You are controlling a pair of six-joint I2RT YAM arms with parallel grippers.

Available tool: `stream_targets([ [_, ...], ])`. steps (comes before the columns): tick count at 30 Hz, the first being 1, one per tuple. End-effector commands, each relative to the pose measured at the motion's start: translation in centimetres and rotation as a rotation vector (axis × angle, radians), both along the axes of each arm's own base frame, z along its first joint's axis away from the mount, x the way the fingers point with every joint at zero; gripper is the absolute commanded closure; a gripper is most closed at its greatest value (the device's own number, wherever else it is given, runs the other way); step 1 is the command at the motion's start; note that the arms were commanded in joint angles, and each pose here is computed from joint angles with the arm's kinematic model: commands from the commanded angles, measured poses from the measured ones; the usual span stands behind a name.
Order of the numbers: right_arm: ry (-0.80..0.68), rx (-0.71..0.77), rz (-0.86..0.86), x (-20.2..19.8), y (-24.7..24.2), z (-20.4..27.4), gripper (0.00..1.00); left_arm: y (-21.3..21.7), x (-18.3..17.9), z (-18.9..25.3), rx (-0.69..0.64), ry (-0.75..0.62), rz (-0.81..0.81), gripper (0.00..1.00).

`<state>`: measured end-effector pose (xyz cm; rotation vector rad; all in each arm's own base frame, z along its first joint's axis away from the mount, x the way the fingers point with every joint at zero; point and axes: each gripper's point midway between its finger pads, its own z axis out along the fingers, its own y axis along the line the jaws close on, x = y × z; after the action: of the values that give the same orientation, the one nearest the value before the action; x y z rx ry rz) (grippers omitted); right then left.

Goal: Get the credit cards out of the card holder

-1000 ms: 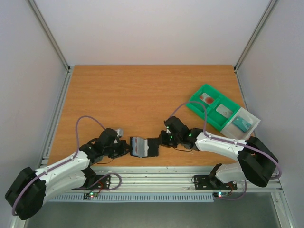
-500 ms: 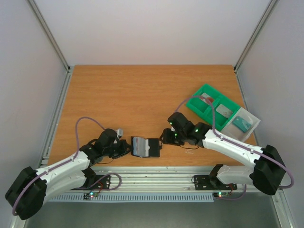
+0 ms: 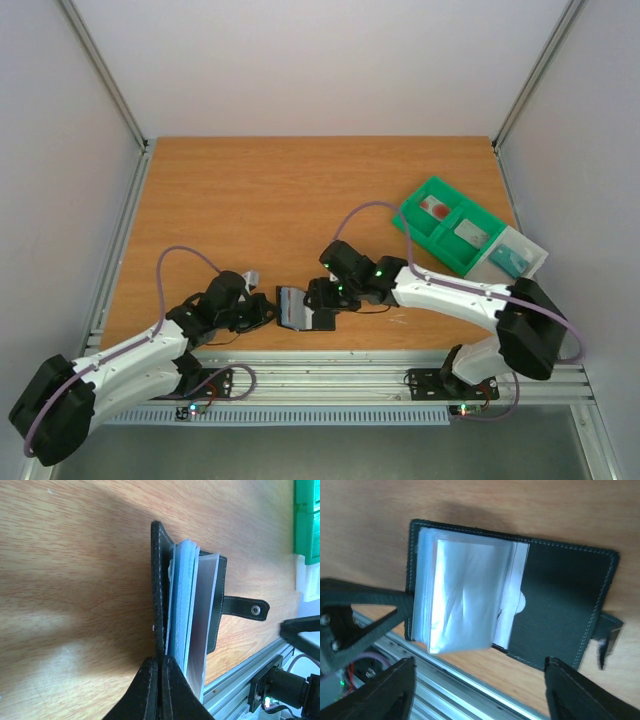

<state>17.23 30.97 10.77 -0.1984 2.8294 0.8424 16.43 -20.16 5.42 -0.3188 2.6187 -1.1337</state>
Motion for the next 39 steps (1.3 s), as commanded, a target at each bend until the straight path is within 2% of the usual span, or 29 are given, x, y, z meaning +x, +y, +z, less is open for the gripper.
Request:
stream_targets([
  [1, 0.006, 0.067, 0.050, 0.1, 3.4, 0.4, 0.23, -0.4, 0.3, 0.7, -0.040, -0.036, -0.004, 1.00],
  [4, 0.019, 0.054, 0.060, 0.1, 4.3, -0.4, 0.20, -0.5, 0.3, 0.8, -0.044, -0.038, -0.006, 1.00],
  [15, 0.070, -0.030, 0.069, 0.8, 5.4, -3.7, 0.22, -0.4, 0.1, 0.9, -0.052, -0.041, -0.005, 1.00],
  [24, 0.037, -0.157, 0.036, 1.2, 2.9, -5.2, 0.29, -0.6, 0.0, 0.6, -0.049, -0.021, -0.016, 1.00],
  [32, -0.020, -0.247, -0.008, 1.7, 0.2, -6.0, 0.31, 0.0, 0.0, -0.3, -0.023, -0.028, 0.000, 1.00],
  [35, -0.009, -0.245, -0.001, 1.4, 0.1, -6.2, 0.32, 0.0, 0.0, -0.4, -0.024, -0.028, 0.000, 1.00],
  [39, -0.016, -0.135, 0.047, 1.0, 2.4, -4.5, 0.32, -0.1, 0.0, -0.3, -0.030, -0.027, -0.002, 1.00],
])
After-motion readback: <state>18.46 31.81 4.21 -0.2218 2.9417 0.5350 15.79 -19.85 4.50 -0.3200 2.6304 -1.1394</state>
